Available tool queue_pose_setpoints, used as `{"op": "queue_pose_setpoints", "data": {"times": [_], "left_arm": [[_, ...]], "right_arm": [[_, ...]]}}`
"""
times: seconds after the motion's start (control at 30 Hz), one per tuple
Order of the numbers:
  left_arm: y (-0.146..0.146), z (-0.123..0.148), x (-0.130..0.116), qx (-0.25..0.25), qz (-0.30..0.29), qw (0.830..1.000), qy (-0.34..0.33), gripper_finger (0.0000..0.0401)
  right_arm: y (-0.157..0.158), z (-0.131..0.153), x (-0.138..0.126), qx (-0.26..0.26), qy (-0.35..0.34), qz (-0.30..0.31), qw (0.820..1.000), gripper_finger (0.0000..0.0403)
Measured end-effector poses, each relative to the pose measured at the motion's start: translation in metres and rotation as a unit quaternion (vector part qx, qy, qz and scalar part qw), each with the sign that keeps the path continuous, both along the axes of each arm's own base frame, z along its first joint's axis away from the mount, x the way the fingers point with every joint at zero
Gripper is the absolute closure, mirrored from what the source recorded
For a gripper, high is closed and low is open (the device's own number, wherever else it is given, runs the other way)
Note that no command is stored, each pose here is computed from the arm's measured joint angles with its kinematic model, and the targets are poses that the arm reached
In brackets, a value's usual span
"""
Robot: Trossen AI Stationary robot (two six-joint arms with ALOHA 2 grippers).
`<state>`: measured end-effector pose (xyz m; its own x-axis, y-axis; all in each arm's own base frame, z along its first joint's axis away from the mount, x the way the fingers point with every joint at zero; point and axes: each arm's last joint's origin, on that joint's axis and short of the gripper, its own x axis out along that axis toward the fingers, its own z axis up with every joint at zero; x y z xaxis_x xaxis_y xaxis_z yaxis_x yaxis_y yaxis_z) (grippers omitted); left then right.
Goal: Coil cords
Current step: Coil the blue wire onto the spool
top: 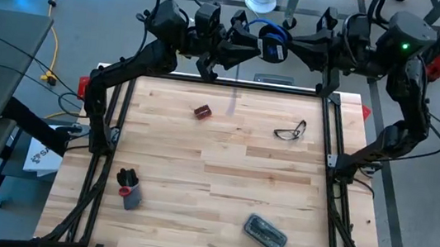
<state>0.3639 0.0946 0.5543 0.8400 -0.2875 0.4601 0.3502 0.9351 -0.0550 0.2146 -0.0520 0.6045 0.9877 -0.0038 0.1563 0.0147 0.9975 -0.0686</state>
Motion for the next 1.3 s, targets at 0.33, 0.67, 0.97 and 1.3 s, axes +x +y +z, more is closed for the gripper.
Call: {"op": "queue_pose_setpoints", "data": {"times": [0.33, 0.67, 0.97, 1.3], "left_arm": [[0.000, 0.000, 0.000, 0.011, 0.007, 1.000, -0.001, 0.0388], [0.000, 0.000, 0.000, -0.003, -0.007, 1.000, 0.005, 0.0398], [0.004, 0.000, -0.009, -0.050, -0.031, 0.997, 0.056, 0.0400], [-0.005, 0.015, -0.036, -0.074, -0.062, 0.991, 0.094, 0.0401]], "right_arm": [[-0.001, 0.000, -0.001, 0.000, -0.001, -0.004, 1.000, 0.0403], [-0.001, 0.001, -0.001, 0.000, -0.003, -0.005, 1.000, 0.0403], [-0.001, 0.002, -0.002, 0.000, -0.008, -0.014, 1.000, 0.0321], [0.004, 0.010, -0.021, -0.032, -0.029, -0.032, 0.999, 0.0215]]}}
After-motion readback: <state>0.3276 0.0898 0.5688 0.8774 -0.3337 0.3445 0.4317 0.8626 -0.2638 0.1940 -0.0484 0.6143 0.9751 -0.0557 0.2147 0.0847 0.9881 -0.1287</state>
